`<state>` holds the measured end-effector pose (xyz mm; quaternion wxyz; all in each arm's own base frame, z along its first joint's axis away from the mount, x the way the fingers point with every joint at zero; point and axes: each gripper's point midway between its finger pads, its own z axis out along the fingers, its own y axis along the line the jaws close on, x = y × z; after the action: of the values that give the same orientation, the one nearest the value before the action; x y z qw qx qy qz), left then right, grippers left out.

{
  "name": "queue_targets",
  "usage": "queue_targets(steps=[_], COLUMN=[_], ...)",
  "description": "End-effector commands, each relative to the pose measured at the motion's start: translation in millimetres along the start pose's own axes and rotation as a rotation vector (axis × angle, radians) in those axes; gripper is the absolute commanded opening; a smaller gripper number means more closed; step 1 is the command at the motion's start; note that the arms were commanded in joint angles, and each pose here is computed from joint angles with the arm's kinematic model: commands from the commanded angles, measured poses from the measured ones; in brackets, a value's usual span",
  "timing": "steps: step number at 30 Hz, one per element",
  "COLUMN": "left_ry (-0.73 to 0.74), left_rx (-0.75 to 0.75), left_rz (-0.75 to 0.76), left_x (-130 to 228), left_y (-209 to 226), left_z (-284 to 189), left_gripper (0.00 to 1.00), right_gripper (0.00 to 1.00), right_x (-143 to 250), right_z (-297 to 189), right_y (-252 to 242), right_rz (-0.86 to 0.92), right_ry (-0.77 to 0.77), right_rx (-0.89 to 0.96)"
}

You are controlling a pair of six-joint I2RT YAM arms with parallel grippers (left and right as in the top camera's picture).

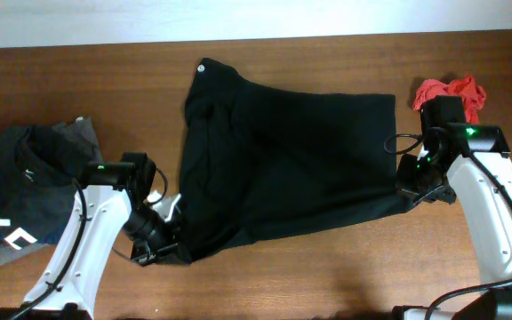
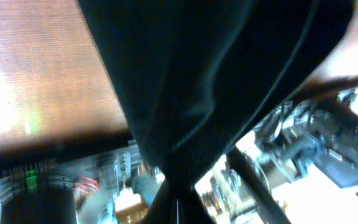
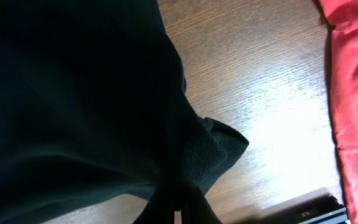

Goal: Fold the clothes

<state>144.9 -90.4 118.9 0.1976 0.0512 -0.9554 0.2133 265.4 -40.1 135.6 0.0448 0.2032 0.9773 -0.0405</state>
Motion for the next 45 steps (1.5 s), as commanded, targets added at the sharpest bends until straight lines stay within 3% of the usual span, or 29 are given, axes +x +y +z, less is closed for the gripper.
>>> queue_targets(steps=[1, 10, 13, 14, 20, 27, 30, 34, 45], left_ry=[0.015, 0.012, -0.003, -0.020, -0.222, -0.560, -0.597, -0.583, -0.723], left_rx=[0.002, -0.010, -0.024, -0.033, -0.014, -0.033, -0.041, -0.038, -0.120], left_rz=[-0.015, -0.015, -0.008, -0.001, 0.038, 0.074, 0.087, 0.088, 0.162], left_x=[15, 34, 30, 26, -24, -119, -153, -191, -249], left_y=[-2, -1, 1, 3, 4, 13, 17, 27, 40], left_z=[-7, -13, -13, -13, -23, -54, -50, -29, -30], left_gripper=[0.01, 0.03, 0.30, 0.45, 0.65, 0.65, 0.50, 0.39, 0.43], right_gripper=[0.06, 0.06, 0.06, 0.06, 0.06, 0.06, 0.06, 0.06, 0.06], right_x=[-1, -3, -2, -2, -2, -2, -4, -4, -3], right_z=[0, 0, 0, 0, 0, 0, 0, 0, 0], right_y=[-9, -17, -18, -18, -18, -17, -17, -16, -15], right_rz=[0.012, 0.012, 0.011, 0.011, 0.011, 0.011, 0.012, 0.012, 0.012], right_ry=[-0.006, -0.019, -0.017, -0.016, -0.016, -0.017, -0.021, -0.023, -0.020], right_rx=[0.039, 0.089, 0.090, 0.091, 0.091, 0.090, 0.088, 0.083, 0.076])
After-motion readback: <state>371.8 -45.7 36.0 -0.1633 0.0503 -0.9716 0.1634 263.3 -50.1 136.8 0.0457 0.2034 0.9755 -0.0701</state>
